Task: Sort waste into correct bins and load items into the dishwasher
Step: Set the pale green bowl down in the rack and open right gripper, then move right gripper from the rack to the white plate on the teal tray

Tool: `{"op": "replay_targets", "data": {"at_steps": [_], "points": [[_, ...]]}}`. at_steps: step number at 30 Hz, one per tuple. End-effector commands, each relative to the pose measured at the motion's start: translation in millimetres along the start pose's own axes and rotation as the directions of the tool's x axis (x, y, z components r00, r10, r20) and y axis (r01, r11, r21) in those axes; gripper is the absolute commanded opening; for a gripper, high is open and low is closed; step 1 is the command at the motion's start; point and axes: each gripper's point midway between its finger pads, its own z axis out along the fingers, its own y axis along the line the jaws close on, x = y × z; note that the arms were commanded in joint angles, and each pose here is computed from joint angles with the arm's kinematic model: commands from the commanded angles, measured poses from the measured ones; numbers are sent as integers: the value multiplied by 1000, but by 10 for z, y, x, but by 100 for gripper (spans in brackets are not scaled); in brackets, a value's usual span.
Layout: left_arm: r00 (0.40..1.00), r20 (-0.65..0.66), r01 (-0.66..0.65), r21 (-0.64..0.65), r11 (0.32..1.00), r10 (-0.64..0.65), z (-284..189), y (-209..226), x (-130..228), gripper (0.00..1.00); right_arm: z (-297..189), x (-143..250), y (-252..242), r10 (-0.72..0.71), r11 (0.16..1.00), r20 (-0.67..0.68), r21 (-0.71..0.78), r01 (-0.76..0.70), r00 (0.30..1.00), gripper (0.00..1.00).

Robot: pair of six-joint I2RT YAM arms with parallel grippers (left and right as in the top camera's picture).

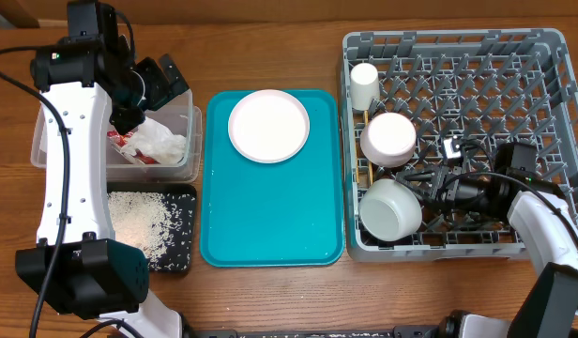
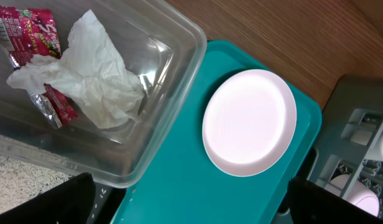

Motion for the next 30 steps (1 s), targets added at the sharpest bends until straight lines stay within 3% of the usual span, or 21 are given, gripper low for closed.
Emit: {"op": "replay_targets", "data": {"at_steps": [1,13,22,26,30], "points": [[1000,12,-13,3,1000,13,-31,-24,-26,100,-82,-101,-36,29,1000,43,7,-29,999,28],[1000,12,-13,3,1000,13,-31,-24,-26,100,-402,-661,-43,14,999,225,25,-20,974,28],[1000,12,-13,3,1000,13,-31,-24,-26,100,-508,-1137,251,-89,981,291,192,34,953,28],[1000,12,-13,3,1000,13,-31,-24,-26,100,-512,-1315,358,-202,902,277,425,69,939,28],[1000,12,-13,3,1000,13,-31,-24,-26,100,-440,-1356,493,-331,720,181,683,124,926,29]]}}
